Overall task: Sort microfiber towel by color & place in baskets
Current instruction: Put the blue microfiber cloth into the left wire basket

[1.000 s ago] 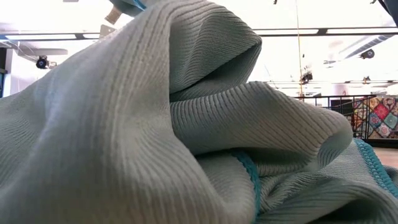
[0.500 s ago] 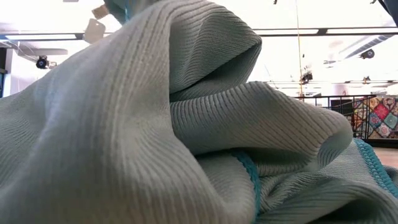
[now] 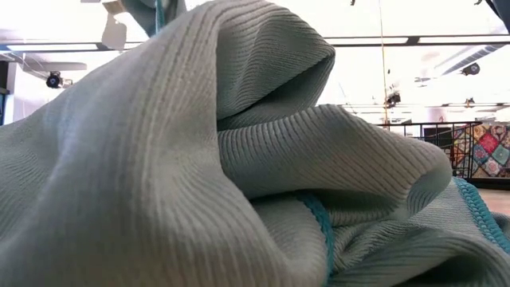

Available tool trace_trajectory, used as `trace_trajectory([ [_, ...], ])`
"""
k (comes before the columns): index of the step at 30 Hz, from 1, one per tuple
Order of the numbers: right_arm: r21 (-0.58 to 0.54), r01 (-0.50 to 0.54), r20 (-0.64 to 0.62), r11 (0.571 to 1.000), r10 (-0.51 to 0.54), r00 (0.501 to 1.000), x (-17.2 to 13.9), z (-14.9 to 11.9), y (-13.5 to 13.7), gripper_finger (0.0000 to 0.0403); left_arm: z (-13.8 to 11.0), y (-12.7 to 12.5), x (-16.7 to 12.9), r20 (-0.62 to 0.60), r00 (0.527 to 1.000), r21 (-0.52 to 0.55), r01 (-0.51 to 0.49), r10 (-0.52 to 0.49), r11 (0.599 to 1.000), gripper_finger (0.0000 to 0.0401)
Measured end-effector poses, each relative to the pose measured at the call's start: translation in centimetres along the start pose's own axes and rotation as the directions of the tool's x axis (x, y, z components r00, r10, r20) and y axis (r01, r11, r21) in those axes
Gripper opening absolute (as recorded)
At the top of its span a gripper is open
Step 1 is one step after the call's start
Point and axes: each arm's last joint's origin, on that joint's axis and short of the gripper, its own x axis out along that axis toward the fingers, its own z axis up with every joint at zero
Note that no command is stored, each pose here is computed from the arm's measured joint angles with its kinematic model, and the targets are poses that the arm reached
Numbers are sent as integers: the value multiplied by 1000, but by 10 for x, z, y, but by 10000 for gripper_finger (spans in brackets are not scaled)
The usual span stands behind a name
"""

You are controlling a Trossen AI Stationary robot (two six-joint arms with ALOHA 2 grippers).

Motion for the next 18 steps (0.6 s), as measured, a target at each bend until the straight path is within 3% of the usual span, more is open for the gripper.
trace_trajectory([
  [6, 27, 59, -107, 998, -56, 993, 0, -11, -5, 134, 11, 26, -22, 11, 990, 35, -139, 139, 990, 0],
  [11, 62, 79, -160, 995, -68, 985, -1, -17, -7, 133, 20, 49, -40, 13, 955, 82, -297, 297, 951, 0],
  [18, 99, 88, -189, 991, -68, 980, -3, -21, -4, 130, 14, 66, -49, -30, 934, 97, -351, 355, 932, 0],
])
